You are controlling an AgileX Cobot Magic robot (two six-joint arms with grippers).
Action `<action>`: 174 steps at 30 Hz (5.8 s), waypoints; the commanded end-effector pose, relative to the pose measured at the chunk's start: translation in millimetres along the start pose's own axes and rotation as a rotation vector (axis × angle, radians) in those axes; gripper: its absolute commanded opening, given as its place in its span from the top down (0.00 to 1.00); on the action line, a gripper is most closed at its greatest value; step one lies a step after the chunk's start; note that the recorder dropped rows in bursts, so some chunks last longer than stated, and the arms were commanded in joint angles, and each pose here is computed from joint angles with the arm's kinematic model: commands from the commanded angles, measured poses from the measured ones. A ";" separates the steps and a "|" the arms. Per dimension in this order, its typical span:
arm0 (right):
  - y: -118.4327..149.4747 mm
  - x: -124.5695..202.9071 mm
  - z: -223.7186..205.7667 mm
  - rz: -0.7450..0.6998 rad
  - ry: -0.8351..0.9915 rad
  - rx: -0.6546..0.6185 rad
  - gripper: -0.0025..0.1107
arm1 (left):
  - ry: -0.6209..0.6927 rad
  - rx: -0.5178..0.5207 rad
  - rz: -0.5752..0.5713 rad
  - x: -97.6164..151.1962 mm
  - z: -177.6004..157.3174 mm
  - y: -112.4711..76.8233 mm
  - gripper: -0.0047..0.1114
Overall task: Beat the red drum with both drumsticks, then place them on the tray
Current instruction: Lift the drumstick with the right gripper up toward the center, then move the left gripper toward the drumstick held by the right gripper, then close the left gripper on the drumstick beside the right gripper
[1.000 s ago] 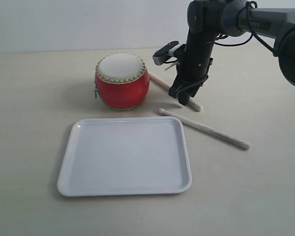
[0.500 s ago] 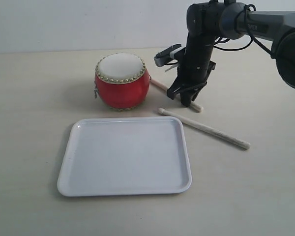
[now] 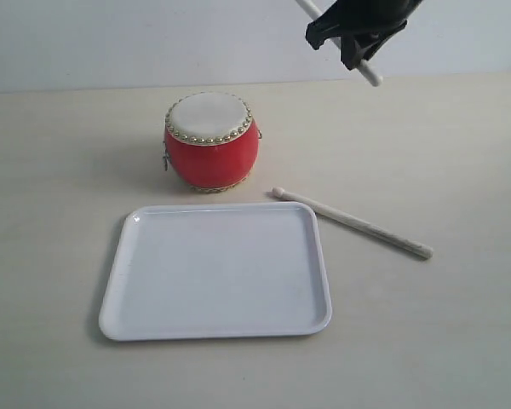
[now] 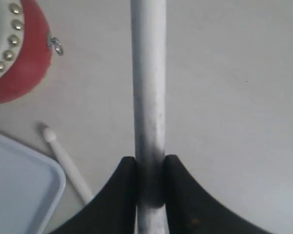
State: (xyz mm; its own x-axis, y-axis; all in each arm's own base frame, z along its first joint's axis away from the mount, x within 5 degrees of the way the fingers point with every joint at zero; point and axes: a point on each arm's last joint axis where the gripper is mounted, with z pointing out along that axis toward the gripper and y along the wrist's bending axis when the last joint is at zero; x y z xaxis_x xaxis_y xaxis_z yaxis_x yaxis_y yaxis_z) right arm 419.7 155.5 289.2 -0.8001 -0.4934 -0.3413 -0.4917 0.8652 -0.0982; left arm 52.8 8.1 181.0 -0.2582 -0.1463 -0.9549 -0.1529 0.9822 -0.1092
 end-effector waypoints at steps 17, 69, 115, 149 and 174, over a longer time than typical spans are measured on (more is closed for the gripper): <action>75.7 97.7 -32.1 -0.228 -0.565 -0.571 0.98 | -0.008 0.002 -0.006 0.3 -0.2 -0.1 0.96; 92.5 76.2 -1.1 -0.279 -0.843 -0.842 0.98 | -0.172 1.212 0.073 -105.5 212.5 -163.4 0.36; 99.1 82.0 11.9 -0.341 -0.797 -0.937 0.98 | -0.022 1.343 -0.157 -104.4 196.6 -207.2 0.37; 99.5 82.3 11.3 -0.342 -0.797 -0.946 0.98 | -0.026 1.344 -0.160 -104.4 195.8 -208.6 0.37; 99.8 80.1 7.2 -0.306 -0.829 -0.980 0.98 | 0.054 1.408 -0.067 -94.6 190.0 -210.3 0.37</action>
State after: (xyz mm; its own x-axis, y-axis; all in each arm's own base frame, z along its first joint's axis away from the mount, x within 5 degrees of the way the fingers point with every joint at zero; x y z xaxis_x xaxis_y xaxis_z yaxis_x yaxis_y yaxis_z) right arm 309.7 203.0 240.9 -0.3450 -0.1756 -0.9220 -0.9344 0.1570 0.3198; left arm 290.5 -160.5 241.3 -0.3257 -0.1741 -0.9293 0.8914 0.2712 -0.3632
